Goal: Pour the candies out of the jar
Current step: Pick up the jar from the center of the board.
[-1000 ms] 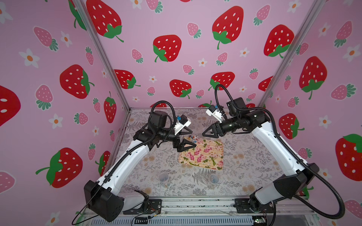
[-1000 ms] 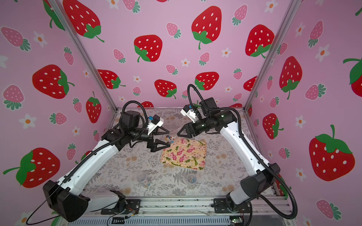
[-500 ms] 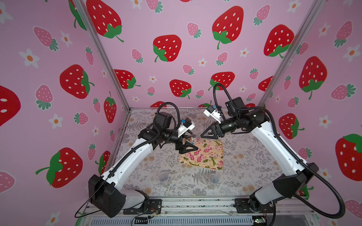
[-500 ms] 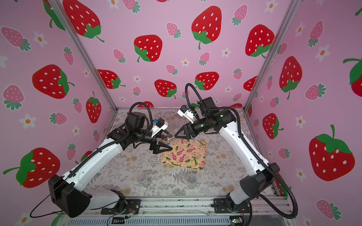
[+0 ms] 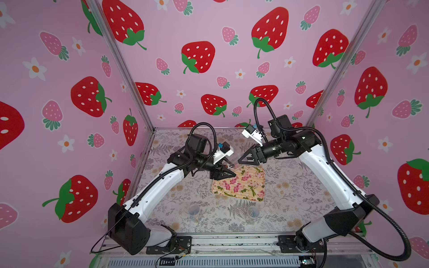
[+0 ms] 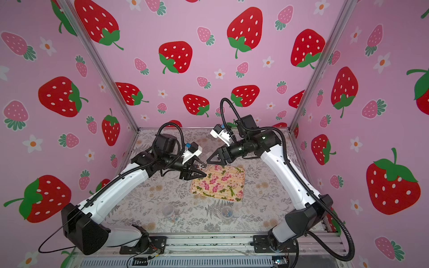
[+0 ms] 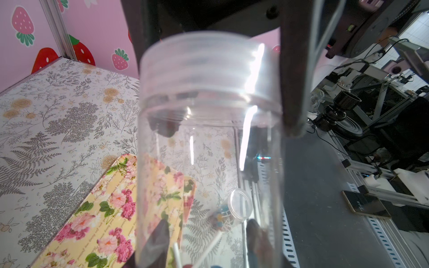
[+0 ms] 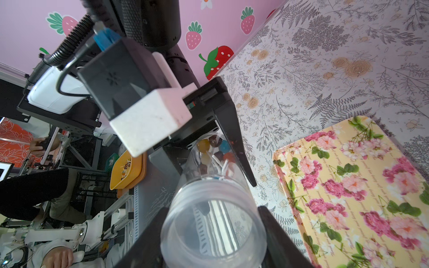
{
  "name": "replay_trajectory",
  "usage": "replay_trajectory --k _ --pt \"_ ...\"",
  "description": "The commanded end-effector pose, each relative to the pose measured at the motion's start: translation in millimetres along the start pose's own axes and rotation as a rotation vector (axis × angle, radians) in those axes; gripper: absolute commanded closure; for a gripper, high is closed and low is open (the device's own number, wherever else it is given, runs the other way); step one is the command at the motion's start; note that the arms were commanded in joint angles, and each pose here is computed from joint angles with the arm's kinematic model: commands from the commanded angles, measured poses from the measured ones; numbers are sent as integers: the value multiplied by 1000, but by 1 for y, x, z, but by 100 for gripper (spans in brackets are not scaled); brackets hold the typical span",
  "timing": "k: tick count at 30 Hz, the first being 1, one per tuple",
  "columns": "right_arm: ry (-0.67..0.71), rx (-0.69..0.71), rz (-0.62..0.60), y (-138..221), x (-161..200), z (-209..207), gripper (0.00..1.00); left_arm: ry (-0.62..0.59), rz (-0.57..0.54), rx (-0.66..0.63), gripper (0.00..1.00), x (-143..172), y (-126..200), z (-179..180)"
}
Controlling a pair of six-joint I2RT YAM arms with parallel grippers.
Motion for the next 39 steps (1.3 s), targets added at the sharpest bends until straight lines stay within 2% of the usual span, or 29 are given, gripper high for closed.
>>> replay_trajectory --k 1,11,19,25,27,32,39 --pt "101 -7 -62 7 -10 11 58 -17 -32 50 51 -7 -4 -13" --pt "102 3 -76 7 -11 10 57 -4 -64 1 59 -5 -7 -12" --pt "94 23 -95 5 -14 6 49 14 -79 -24 61 -4 -9 -8" --pt "82 58 -208 7 -18 3 18 17 -114 -62 61 -2 -9 -6" --pt "74 98 -240 11 -17 3 2 23 -126 -84 61 -2 -9 -4" --pt "49 213 -382 23 -16 0 1 45 -169 -136 61 2 -9 -2" --pt "-58 336 -568 32 -7 -16 0 79 -219 -217 61 10 -8 3"
Point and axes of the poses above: each gripper's point midway between its finger pads, its own y axis back along the fingers, its own z axis along the line the jaws close on, x = y × z, the point moved 8 cm from there along y, back along the fingers, and after that the axes turned 5 degrees about -y, right-handed, at the moved point
